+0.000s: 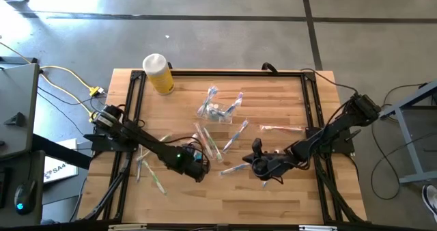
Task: Pick & Place toothbrushing station
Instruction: Put the blue mouthwash into the transparent organizer
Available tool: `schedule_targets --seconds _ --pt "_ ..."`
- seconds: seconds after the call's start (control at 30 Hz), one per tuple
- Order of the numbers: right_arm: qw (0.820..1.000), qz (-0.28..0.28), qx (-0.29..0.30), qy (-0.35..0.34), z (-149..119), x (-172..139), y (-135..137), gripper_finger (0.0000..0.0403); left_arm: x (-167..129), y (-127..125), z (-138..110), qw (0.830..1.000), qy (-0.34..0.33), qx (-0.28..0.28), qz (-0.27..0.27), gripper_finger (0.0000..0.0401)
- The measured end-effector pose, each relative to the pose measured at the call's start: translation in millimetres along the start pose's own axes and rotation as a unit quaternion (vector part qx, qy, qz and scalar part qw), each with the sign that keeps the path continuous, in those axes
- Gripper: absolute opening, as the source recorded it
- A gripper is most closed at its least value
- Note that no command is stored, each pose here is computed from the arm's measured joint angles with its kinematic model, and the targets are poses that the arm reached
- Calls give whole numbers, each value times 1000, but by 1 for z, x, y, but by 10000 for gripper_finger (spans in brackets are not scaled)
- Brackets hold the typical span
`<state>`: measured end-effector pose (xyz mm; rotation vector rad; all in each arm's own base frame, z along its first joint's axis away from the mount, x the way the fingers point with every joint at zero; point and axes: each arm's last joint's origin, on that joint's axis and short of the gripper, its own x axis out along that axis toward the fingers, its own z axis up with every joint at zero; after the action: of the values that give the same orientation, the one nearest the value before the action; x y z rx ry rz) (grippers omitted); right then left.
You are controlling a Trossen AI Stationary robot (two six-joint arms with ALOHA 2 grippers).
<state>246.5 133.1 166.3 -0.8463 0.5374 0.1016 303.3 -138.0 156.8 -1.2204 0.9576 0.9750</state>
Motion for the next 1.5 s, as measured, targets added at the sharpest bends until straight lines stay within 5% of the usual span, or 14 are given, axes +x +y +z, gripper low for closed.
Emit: schedule_targets --seconds 0.4,0.63,1.0,1.13,1.23,1.5 --pt "999 35 -17 8 -4 -1 5 3 28 0 14 998 10 7 58 212" --pt "998 44 -27 21 -7 -1 6 3 34 4 10 997 7 20 77 132" --pt "998 50 -18 34 -9 -1 8 3 18 -9 6 988 -21 129 86 125" --pt "999 36 17 29 -7 -2 5 3 -3 -22 11 960 -70 241 122 125" --pt "998 29 45 15 -4 -8 -2 3 -25 -42 12 937 -125 312 92 125" --pt "985 -33 169 -27 -4 -28 -53 5 -49 -53 9 828 -264 481 116 125"
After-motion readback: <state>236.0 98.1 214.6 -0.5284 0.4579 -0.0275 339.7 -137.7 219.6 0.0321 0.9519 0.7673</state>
